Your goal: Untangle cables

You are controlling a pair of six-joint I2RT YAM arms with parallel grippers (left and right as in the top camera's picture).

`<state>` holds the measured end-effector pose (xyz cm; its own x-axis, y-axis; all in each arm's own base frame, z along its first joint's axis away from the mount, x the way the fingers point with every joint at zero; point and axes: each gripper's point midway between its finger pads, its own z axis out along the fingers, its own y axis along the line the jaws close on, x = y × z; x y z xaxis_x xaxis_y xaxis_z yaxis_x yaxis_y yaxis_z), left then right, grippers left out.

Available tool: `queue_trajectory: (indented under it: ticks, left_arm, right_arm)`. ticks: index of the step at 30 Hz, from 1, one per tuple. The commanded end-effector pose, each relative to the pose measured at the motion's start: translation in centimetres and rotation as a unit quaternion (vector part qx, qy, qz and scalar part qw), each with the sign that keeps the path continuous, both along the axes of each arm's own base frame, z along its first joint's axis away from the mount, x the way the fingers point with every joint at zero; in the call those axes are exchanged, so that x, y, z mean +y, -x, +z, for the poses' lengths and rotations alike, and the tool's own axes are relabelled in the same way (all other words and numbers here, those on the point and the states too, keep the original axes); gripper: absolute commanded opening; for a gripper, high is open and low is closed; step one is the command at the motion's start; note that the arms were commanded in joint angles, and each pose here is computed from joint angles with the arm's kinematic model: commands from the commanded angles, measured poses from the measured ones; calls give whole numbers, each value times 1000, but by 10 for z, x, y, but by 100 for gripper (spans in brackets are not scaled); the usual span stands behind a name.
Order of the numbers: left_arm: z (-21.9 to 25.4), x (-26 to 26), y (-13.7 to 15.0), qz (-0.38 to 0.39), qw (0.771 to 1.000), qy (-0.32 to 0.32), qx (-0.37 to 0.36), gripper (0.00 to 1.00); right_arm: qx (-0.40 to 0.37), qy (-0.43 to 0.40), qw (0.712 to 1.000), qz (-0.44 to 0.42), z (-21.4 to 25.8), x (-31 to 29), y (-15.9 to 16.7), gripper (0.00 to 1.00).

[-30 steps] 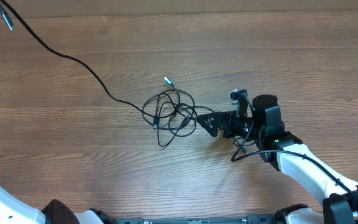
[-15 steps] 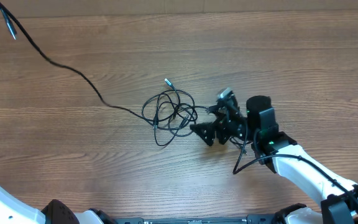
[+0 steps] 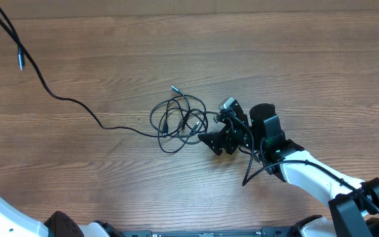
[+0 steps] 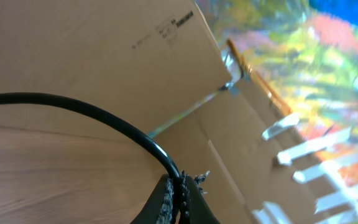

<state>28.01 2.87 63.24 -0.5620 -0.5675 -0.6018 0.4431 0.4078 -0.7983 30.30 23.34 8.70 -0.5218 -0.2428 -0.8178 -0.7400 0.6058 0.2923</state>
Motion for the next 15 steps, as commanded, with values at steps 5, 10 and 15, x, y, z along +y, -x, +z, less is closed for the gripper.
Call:
queue_trajectory:
  ticks: [5,10,15]
  left_arm:
    - [2,-26,11,-36,984,-129,-119,4]
    - [-7,-14,-3,-36,991,-98,-87,4]
    - [-23,5,-26,-38,997,-53,-38,4]
  right_arm:
    - [-2,1,1000,1,0,3,-2,87]
    - [-2,1,1000,1,0,3,-2,87]
    - [-1,0,1000,-1,0,3,-3,87]
